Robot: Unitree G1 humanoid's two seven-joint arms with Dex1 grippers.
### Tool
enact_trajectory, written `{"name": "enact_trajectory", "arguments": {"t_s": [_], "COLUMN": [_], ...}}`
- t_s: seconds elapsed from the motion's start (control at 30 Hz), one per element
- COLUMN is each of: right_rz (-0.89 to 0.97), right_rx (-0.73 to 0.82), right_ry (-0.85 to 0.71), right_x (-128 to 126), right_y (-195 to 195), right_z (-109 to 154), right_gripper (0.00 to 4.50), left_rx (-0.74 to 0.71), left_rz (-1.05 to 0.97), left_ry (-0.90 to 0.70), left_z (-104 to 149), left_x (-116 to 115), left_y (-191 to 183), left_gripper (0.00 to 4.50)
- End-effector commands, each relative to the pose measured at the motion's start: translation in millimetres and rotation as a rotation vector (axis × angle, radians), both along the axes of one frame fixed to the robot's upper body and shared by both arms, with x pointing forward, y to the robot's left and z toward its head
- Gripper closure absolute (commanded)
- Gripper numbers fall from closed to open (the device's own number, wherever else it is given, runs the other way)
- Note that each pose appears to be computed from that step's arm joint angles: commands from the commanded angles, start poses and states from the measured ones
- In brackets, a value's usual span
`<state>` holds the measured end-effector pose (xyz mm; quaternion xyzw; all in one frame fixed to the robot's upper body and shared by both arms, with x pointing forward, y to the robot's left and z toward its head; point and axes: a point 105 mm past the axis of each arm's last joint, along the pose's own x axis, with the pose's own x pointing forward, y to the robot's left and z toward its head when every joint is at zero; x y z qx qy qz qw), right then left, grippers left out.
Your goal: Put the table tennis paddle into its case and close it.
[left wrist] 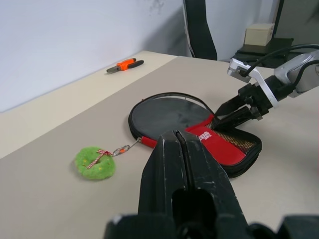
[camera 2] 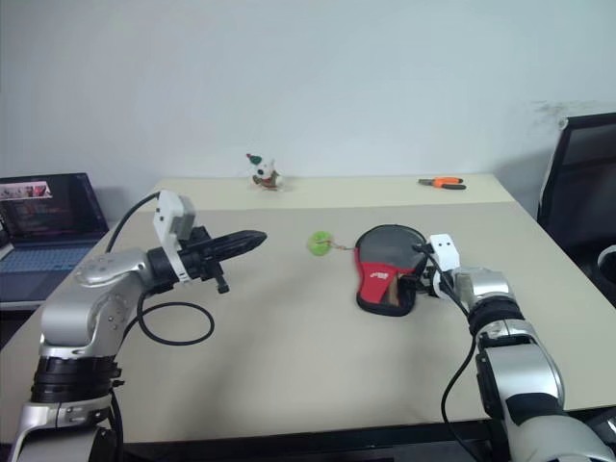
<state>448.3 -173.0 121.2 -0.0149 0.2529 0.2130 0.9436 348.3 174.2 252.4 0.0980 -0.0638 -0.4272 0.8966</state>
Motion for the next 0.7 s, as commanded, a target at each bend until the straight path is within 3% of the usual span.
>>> {"name": "enact_trajectory", "arguments": {"t_s": [0.03,0.23,0.37,0.53,0.7], "right_rz": [0.014,0.029,0.085,0.228,0.292], "right_rx": [-0.003,0.063,0.117,0.155,0.197], "right_ry": [0.041,0.081,0.098,0.069,0.079], "right_x": [-1.4,-2.6,-4.5,-6.7,-11.5], "right_y": [10.3,26.8,45.0,85.1,109.4], "right_z": [-10.3,-14.8,-11.7,7.3,17.1], "right_gripper": [1.50,3.39,4.46,4.49,4.49], "left_rx": [0.014,0.045,0.089,0.149,0.167], "left_rz": [-0.007,0.024,-0.003,0.060,0.045], "left_ry": [-0.060,-0.019,0.052,0.131,0.158], "left_z": [15.0,5.1,-13.3,-30.2,-36.3], "left_x": [-6.1,-8.7,-24.5,-39.1,-51.8], "left_y": [1.2,13.5,23.8,50.5,51.5], "left_gripper": [4.50,4.50,4.50,4.50,4.50]}}
